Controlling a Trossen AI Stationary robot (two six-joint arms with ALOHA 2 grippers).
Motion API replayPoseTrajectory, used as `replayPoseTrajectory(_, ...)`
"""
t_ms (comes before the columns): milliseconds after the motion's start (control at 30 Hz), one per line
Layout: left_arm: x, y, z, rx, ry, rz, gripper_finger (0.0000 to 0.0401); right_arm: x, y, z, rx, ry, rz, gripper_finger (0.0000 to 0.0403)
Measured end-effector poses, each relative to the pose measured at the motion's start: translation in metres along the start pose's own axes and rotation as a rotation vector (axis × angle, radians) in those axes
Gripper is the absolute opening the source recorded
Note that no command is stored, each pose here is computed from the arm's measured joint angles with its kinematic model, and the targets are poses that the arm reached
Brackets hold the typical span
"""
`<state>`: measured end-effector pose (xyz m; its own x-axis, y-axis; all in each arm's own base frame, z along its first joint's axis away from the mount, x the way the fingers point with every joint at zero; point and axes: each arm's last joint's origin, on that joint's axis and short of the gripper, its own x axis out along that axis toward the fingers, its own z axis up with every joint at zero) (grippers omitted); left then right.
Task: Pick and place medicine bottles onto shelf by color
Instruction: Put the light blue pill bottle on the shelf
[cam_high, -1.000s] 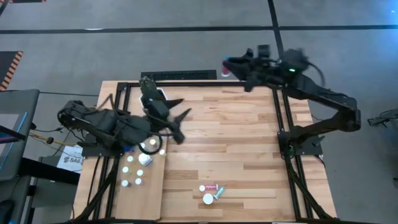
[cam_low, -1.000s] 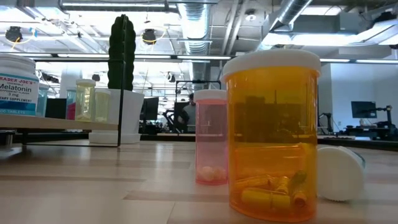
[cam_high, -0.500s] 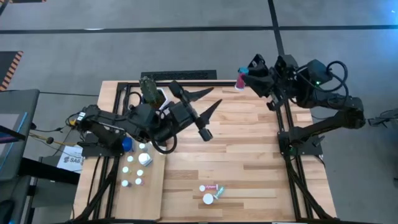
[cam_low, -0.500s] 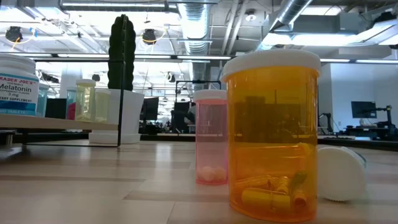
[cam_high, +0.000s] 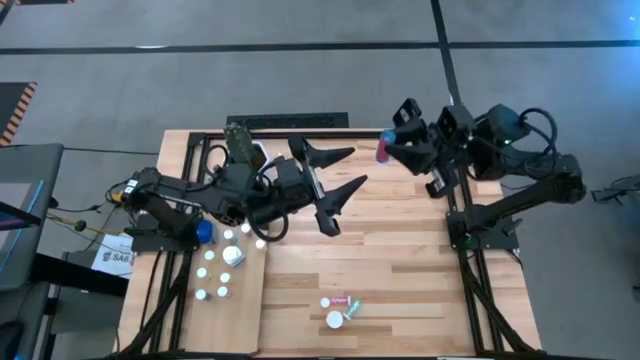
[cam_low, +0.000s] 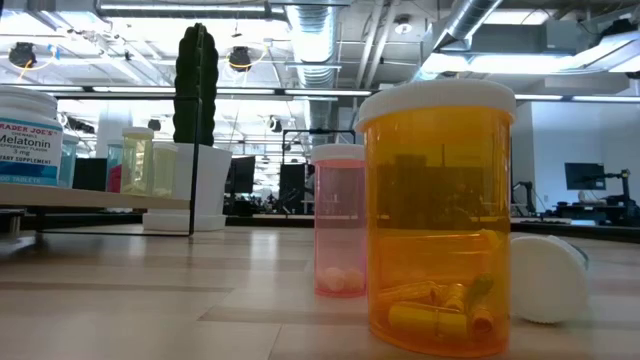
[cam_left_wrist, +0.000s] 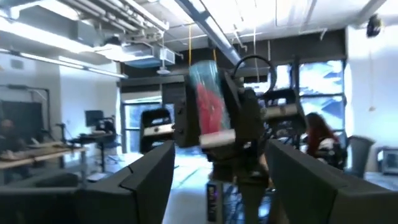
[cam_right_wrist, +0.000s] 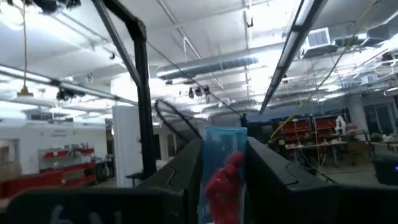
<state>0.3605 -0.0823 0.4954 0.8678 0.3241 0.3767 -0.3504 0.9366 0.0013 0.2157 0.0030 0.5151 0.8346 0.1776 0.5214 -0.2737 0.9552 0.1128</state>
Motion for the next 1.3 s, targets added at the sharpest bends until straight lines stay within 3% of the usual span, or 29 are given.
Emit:
replayPoseTrajectory(367, 0.013, 0.016, -0.006, -0.292, -0.015, -0.206, 0.0265, 0.014, 0.013, -0.014, -0.071, -0.021, 0.14, 0.0123)
replayPoseTrajectory(500, 0.017, 0.023, -0.009, -0.353, 0.005, -0.26, 0.0265, 0.017, 0.013, -0.019, -0.066, -0.008, 0.145, 0.0123)
replayPoseTrajectory(667, 0.02, 0.027, -0.01, -0.437, 0.02, -0.42, 0.0265, 0.018, 0.012, -0.021, -0.069, -0.004, 0.142, 0.0123)
replayPoseTrajectory(1300, 0.025, 0.037, -0.021, -0.524, 0.142, -0.508, 0.0265, 0.019, 0.005, -0.03, -0.102, 0.081, 0.111, 0.0123)
